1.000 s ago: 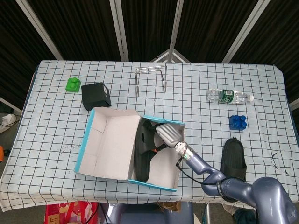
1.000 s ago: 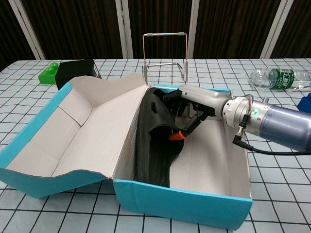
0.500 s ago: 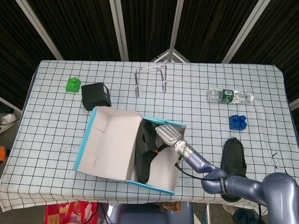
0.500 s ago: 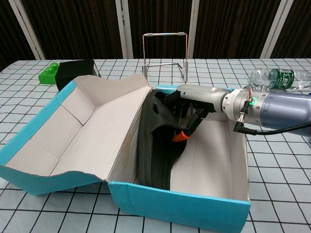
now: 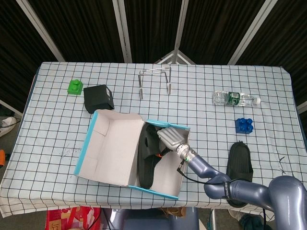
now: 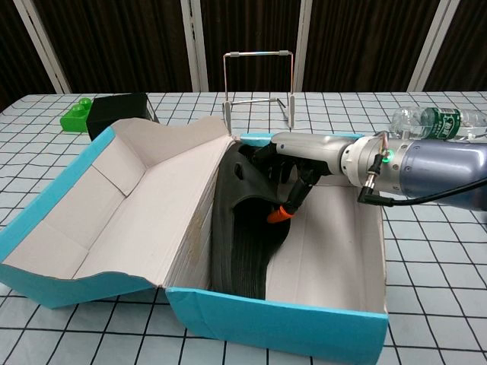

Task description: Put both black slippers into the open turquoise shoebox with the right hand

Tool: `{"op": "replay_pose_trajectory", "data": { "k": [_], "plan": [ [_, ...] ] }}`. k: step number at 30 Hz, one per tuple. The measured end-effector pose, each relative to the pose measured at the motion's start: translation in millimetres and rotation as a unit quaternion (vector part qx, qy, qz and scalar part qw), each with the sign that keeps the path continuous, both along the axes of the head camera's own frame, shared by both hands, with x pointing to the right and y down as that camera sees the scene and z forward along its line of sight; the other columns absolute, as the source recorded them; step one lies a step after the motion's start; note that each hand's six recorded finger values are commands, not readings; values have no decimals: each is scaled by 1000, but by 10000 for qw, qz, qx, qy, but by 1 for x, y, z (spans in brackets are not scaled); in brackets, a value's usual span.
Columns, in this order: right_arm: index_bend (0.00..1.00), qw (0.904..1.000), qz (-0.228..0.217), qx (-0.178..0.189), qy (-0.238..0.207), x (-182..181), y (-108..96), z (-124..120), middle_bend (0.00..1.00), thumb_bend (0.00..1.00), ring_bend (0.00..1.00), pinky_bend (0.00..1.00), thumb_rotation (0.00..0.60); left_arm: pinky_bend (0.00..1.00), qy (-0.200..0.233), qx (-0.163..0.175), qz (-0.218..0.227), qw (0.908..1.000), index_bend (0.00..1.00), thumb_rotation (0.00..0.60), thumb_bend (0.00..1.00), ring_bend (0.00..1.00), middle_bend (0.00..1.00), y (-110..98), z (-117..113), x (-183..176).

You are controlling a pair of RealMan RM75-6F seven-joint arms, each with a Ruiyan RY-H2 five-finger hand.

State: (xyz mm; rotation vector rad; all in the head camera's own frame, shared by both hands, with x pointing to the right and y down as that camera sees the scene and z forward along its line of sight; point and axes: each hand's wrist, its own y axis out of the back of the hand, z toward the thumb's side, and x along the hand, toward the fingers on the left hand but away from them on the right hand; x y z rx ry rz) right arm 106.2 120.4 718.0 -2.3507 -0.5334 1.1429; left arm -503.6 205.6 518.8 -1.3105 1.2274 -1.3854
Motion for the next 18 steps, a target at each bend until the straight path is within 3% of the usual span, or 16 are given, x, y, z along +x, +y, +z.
{"op": "replay_pose_trajectory", "data": {
  "k": [9,18],
  "plan": [
    [456,9999,88,5,-119,0,-7,-14,387,407,347,213,600,97,-6,-4,11,10000,230,600,643,28,61,0,0,1],
    [424,9993,239,6,-280,0,-15,-24,295,353,272,197,600,97,-22,-33,36,10000,235,600,643,28,61,1,2,3]
  ]
}}
